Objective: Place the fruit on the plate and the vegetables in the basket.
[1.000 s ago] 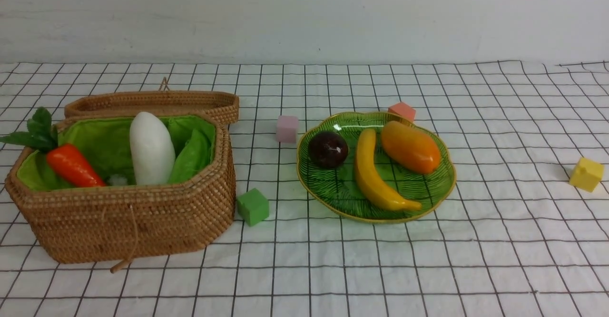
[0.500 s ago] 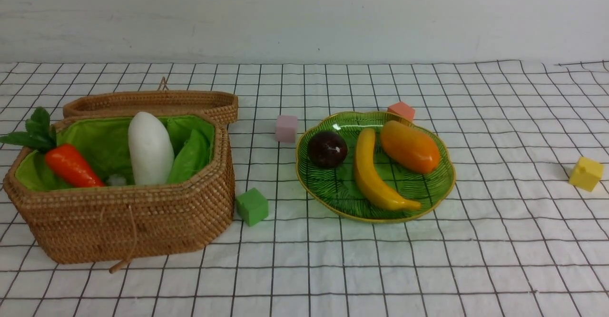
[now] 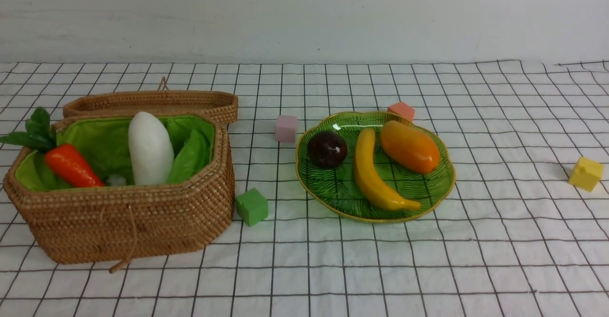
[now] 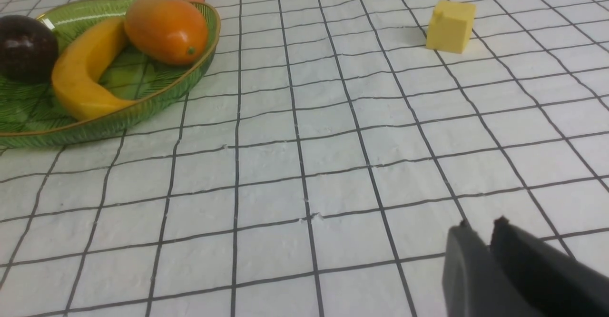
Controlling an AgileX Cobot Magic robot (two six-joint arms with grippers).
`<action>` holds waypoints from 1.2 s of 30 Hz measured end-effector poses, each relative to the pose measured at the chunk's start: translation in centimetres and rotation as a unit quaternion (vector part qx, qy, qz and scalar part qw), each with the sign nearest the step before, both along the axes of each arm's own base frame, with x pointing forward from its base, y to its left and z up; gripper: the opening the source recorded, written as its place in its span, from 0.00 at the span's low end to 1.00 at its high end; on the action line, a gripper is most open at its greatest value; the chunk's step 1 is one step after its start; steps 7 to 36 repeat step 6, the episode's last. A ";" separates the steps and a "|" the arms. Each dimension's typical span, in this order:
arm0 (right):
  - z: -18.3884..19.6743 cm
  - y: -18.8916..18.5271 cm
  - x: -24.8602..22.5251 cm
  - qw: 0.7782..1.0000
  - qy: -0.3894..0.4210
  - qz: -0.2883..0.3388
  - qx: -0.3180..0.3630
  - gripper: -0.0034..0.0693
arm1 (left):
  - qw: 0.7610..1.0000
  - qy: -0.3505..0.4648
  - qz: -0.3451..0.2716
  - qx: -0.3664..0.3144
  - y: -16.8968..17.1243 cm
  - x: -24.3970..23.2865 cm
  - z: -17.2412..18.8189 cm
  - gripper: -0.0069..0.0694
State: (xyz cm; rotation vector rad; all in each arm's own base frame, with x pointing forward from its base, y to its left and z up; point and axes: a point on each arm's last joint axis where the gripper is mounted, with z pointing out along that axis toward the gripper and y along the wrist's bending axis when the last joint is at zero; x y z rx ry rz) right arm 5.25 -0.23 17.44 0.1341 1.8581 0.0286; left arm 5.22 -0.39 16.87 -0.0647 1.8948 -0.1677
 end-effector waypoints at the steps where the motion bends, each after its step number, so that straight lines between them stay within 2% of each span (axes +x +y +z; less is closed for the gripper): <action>1: 0.0 0.0 0.0 1.000 0.000 0.000 0.000 0.17 | 1.000 0.000 0.000 0.000 0.0 0.0 0.0 0.40; 36: 0.0 0.0 0.0 1.000 0.000 0.000 0.000 0.18 | 1.000 0.000 0.000 0.000 0.0 0.0 0.0 0.40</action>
